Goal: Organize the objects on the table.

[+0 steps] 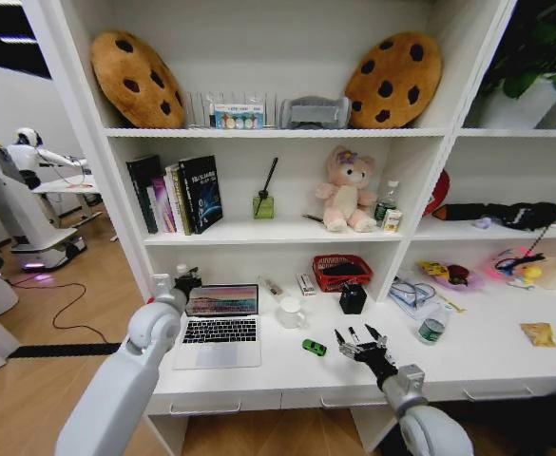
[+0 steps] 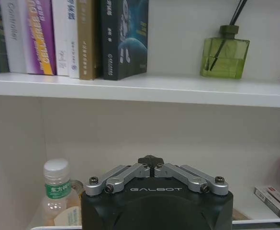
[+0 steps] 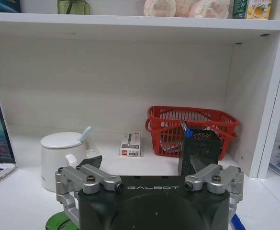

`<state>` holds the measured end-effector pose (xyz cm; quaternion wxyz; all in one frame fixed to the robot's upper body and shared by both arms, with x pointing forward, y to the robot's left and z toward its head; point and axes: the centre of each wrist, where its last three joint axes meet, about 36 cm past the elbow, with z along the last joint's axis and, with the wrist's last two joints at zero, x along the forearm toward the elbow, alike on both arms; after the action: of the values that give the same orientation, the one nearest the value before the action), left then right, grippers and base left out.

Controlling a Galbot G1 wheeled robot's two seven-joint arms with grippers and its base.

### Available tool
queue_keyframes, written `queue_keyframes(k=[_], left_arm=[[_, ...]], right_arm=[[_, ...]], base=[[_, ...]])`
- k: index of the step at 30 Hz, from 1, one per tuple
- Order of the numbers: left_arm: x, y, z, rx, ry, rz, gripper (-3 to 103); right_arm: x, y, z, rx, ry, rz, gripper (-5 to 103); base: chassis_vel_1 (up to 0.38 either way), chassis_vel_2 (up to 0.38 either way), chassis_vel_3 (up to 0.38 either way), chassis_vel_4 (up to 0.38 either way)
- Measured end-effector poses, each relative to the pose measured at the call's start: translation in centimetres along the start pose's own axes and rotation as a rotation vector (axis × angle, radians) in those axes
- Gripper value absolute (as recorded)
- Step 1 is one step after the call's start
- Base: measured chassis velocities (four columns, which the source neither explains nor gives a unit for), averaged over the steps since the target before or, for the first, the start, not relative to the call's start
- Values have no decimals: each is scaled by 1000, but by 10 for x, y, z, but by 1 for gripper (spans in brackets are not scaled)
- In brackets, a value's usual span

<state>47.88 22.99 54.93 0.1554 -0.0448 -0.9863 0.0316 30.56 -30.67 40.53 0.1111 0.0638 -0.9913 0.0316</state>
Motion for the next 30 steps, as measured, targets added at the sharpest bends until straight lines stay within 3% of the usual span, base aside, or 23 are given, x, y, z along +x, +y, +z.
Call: queue_keyframes(k=[3, 7, 16, 24, 30], left_arm=[[-1, -1, -1, -4, 18, 12, 0], [2, 4, 8, -13, 99, 44, 0], [22, 4, 18, -33, 134, 67, 0], [52, -5, 44, -66, 188, 94, 0], [84, -7, 86, -82, 286, 79, 0]], right_arm=[[-1, 0, 1, -2, 1, 0, 100], [-3, 1, 1, -6, -3, 0, 100], [-5, -3, 8, -7, -4, 6, 100], [-12, -5, 21, -20, 18, 8, 100], [-17, -2, 39, -6, 40, -14, 100]], base=[[0, 0, 0, 0], [0, 0, 0, 0], [0, 0, 0, 0], [0, 0, 0, 0], [0, 0, 0, 0]])
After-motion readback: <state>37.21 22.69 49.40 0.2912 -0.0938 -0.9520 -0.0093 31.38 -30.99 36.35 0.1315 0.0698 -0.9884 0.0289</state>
